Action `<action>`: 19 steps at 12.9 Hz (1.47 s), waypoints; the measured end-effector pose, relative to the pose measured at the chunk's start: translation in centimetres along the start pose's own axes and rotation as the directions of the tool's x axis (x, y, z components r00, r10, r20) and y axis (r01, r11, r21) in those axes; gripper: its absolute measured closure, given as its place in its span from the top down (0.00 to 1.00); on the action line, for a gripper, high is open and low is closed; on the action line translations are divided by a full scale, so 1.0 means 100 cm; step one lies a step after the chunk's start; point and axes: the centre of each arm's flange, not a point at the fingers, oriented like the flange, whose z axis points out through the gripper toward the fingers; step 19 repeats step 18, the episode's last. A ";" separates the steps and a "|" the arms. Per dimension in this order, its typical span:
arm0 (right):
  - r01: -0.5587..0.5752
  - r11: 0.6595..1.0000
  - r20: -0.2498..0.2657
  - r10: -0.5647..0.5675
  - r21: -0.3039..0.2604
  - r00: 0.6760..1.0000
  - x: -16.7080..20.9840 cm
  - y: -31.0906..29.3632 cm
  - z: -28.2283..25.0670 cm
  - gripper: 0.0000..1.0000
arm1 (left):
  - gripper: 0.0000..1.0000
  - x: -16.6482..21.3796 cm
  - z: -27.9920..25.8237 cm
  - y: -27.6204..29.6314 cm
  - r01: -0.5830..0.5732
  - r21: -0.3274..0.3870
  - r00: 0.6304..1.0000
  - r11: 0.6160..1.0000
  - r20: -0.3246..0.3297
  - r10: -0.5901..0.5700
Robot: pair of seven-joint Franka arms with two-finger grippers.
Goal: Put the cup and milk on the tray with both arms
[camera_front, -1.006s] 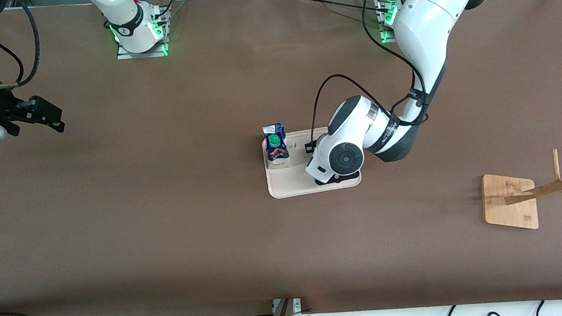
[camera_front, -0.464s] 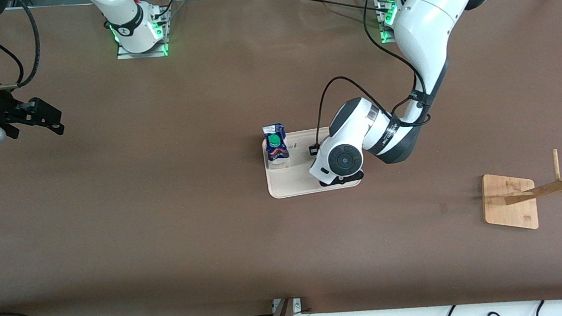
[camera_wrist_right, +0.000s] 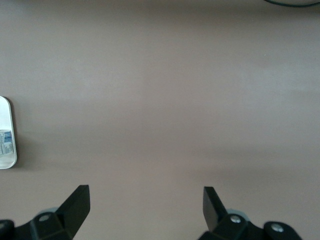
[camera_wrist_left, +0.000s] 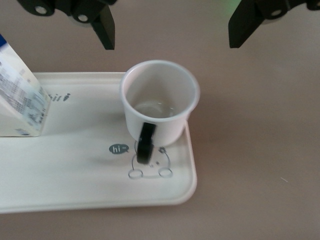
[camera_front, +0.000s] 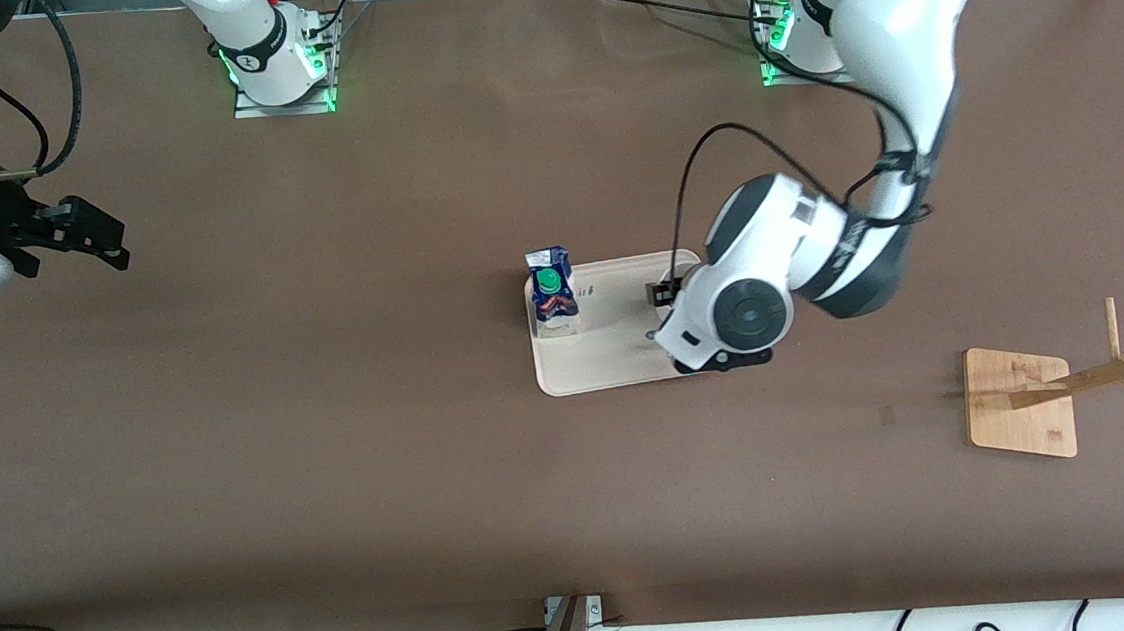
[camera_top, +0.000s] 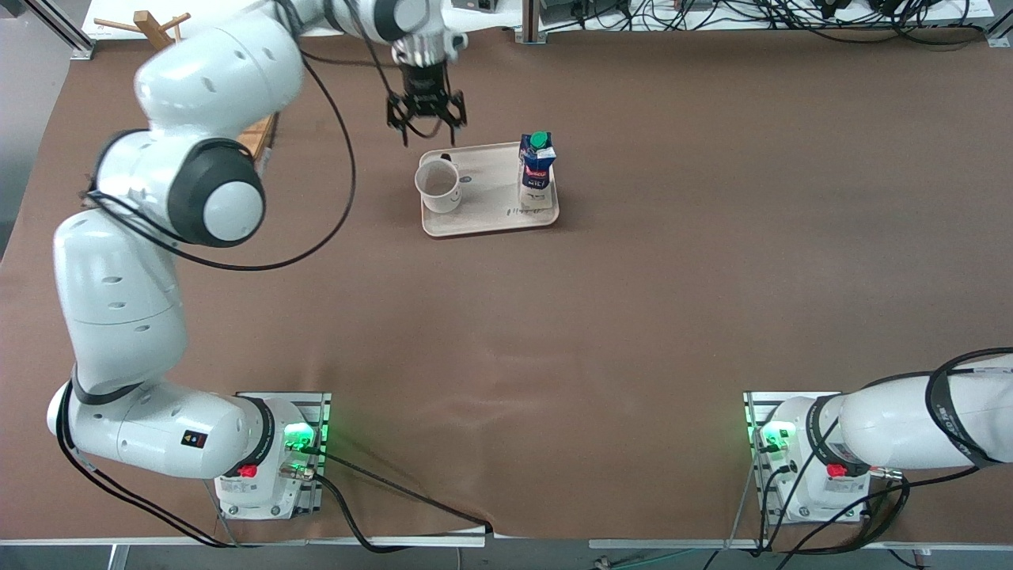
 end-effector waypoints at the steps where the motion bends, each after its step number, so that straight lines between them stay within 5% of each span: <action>1: 0.000 1.000 -0.001 0.000 0.000 1.000 0.000 0.000 0.000 1.00 | 1.00 -0.007 -0.040 -0.026 -0.035 -0.014 0.998 0.999 -0.051 0.035; 6: 0.002 1.000 -0.001 -0.002 0.000 1.000 0.000 -0.001 0.000 1.00 | 1.00 -0.049 -0.174 -0.166 -0.150 -0.026 0.956 0.988 -0.257 0.139; 11: 0.003 1.000 -0.001 -0.003 0.000 1.000 0.000 -0.002 0.000 1.00 | 1.00 -0.105 -0.209 -0.239 -0.139 0.049 0.875 0.989 -0.462 0.145; 15: 0.003 1.000 -0.001 -0.003 0.000 1.000 0.000 -0.002 0.000 1.00 | 1.00 -0.146 -0.181 -0.257 -0.112 0.031 0.890 0.993 -0.442 0.114; 19: 0.003 1.000 -0.001 -0.003 0.000 1.000 0.000 -0.002 0.000 1.00 | 1.00 -0.148 -0.172 -0.248 -0.127 0.039 0.901 0.991 -0.414 0.132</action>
